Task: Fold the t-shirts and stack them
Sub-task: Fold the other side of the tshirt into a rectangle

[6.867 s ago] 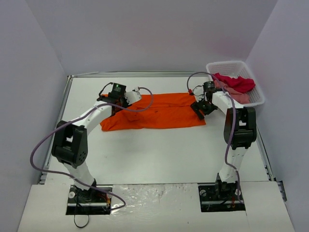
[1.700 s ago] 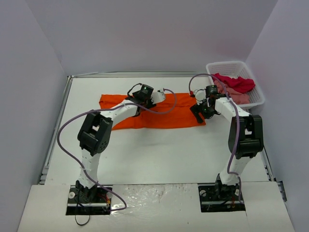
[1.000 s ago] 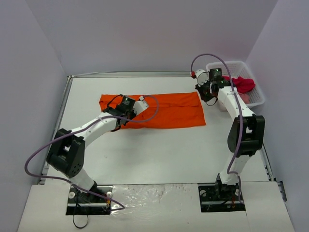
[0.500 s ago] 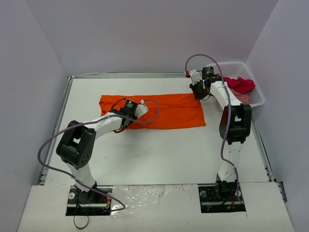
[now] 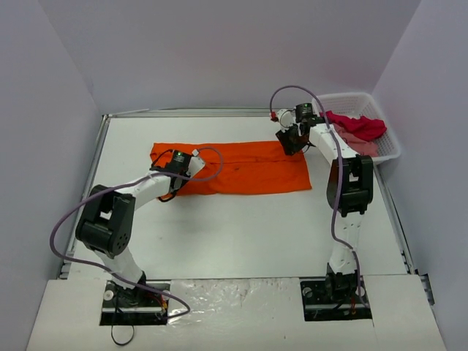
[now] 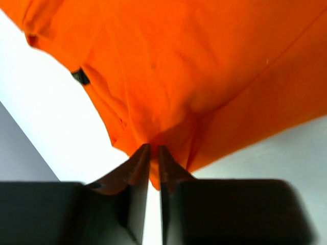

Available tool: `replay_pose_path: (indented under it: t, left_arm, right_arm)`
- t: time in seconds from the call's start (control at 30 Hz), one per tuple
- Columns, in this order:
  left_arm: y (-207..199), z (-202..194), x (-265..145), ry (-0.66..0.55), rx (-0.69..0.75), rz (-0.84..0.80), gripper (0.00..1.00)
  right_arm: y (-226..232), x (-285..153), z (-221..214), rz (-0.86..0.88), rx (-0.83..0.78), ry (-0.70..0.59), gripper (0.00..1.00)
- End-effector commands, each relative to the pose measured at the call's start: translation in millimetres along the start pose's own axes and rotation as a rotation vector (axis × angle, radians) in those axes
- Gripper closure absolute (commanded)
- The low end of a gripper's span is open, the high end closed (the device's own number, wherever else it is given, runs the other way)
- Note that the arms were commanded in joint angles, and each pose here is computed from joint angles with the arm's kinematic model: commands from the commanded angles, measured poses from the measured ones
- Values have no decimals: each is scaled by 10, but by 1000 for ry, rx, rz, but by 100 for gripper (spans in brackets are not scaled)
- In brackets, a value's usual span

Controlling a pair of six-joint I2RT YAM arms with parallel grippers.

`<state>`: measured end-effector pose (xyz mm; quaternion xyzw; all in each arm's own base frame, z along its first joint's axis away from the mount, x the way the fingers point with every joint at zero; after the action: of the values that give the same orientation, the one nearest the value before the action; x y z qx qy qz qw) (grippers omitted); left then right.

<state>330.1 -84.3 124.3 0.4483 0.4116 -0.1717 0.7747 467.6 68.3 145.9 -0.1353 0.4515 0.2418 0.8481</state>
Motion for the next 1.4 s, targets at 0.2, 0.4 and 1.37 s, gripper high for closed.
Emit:
replay_pose_path:
  t: [0.2, 0.4, 1.37]
  left_arm:
    - [64, -154, -331, -24, -34, 27, 78]
    - [57, -178, -399, -43, -51, 22, 75]
    - [-14, -450, -86, 57, -4, 8, 54]
  right_arm:
    - [246, -453, -300, 11, -11, 46, 100]
    - [333, -484, -584, 44, 8, 94, 100]
    - [387, -17, -1196, 106, 60, 289, 100]
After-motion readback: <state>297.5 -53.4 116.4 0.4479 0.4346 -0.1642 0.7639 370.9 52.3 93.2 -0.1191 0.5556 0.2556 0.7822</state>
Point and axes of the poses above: each gripper's point midway between its finger pads, its own x axis out along the fingers, its own y axis along the line the jaws close on, z = x × y, the point moved 9 cm from there along -x, back along the fingers, and after that the axes turned 10 degrees about x, right-handed, at the moved point
